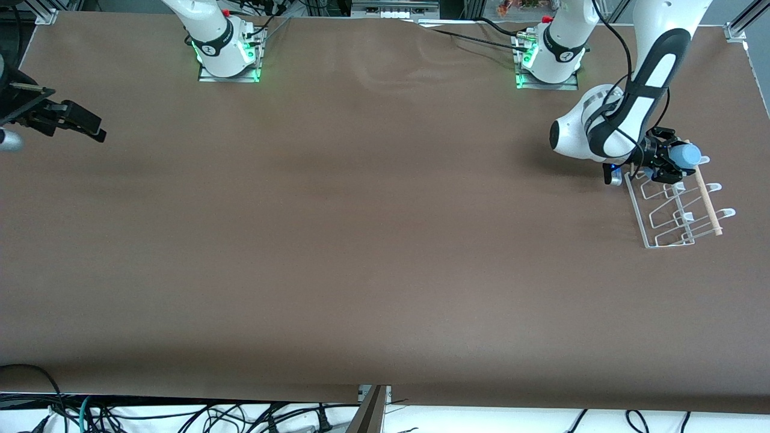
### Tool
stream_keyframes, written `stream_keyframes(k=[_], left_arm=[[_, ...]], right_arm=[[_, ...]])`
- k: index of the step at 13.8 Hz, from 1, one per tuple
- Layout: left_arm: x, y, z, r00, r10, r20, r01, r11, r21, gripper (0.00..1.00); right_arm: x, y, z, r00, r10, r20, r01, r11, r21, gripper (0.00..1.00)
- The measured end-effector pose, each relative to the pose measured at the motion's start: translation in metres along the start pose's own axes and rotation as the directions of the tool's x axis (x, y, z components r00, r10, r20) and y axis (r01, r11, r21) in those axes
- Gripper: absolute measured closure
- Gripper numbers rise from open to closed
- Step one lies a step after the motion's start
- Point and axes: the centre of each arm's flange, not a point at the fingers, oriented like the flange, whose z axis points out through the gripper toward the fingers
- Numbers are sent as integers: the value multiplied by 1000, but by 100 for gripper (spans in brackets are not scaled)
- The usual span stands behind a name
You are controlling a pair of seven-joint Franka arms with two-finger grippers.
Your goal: Transfer cup to left arm and place on rack
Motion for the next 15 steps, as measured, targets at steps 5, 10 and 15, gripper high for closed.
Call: stream_keyframes(k=[5, 10, 15], left_arm=[[-3, -16, 0, 998, -64, -6, 63, 998, -5, 0], [-68, -87, -17, 919, -382, -99, 326, 877, -352, 0], [-202, -166, -55, 625, -758, -187, 448, 544, -710, 0]], right_arm=[[6, 19, 5, 1000, 29, -2, -29, 1000, 6, 0], [10, 13, 13, 1000, 19, 16, -19, 1000, 3, 0], [11, 15, 14, 1000, 23, 18, -23, 1000, 4, 0]])
